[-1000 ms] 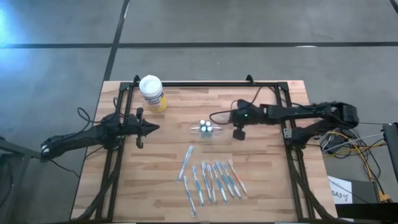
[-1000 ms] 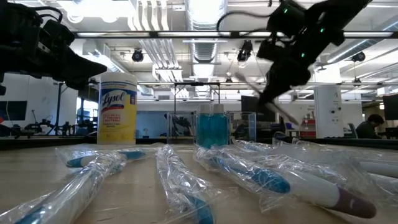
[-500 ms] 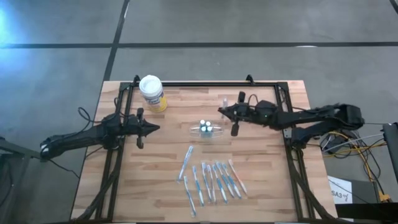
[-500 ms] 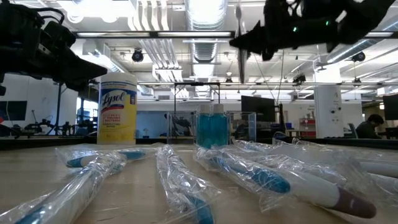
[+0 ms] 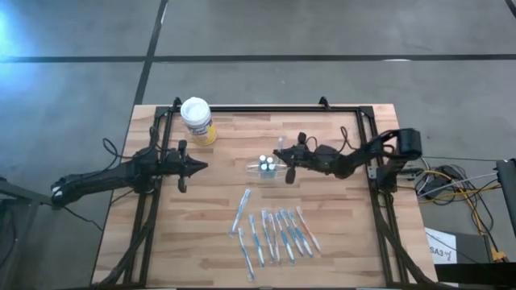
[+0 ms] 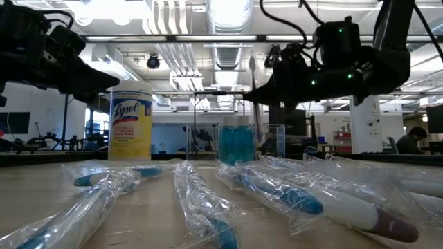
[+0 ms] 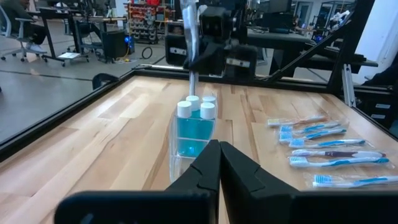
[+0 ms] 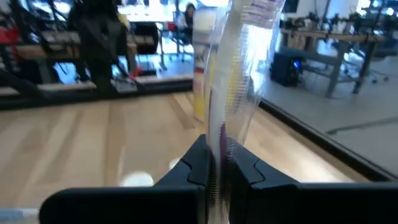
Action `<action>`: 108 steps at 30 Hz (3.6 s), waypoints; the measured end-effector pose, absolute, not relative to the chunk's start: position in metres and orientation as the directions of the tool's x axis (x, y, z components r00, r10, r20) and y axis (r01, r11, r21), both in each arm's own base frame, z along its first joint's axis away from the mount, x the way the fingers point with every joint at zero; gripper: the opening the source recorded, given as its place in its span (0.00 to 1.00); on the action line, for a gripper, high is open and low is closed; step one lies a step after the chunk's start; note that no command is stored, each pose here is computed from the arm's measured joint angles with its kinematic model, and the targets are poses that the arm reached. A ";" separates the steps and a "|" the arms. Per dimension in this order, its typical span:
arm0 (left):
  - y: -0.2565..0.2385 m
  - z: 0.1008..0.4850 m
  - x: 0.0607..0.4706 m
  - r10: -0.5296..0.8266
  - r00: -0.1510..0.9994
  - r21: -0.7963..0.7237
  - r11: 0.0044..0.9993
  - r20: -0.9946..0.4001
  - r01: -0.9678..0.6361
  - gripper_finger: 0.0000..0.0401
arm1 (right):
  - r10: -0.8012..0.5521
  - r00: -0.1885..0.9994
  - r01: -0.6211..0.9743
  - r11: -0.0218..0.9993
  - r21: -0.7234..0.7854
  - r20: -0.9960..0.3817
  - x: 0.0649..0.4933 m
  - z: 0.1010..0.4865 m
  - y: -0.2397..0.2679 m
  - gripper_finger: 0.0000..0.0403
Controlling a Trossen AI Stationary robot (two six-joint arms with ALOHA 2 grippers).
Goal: Pick & Place toothbrushing station
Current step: Put the purple toothbrush into the right section of the transparent organizer, then put the blue toothbrush into the left section of the transparent organizer
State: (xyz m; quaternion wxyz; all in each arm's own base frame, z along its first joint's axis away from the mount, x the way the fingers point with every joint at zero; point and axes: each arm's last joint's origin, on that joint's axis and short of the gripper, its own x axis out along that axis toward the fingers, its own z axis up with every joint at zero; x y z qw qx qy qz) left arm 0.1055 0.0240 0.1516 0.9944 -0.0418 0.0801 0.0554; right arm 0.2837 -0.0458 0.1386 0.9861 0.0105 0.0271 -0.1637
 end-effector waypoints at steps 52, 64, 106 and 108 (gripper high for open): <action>0.021 0.155 0.106 0.008 0.992 -0.066 0.998 -0.125 -0.016 0.06 | -0.207 0.978 0.208 0.976 -0.056 0.025 0.222 0.207 -0.032 0.44; 0.018 0.173 0.101 -0.058 0.998 0.022 0.998 -0.020 0.059 0.01 | -0.185 0.979 0.188 0.982 -0.032 0.083 0.132 0.200 -0.019 0.03; 0.018 0.173 0.100 -0.050 0.999 -0.019 0.999 0.003 0.050 0.09 | -0.196 0.940 0.228 0.970 -0.088 0.280 0.100 0.195 -0.015 0.02; 0.018 0.173 0.100 -0.050 0.999 -0.019 0.999 0.003 0.050 0.09 | -0.196 0.940 0.231 0.968 -0.098 0.280 0.100 0.195 -0.015 0.02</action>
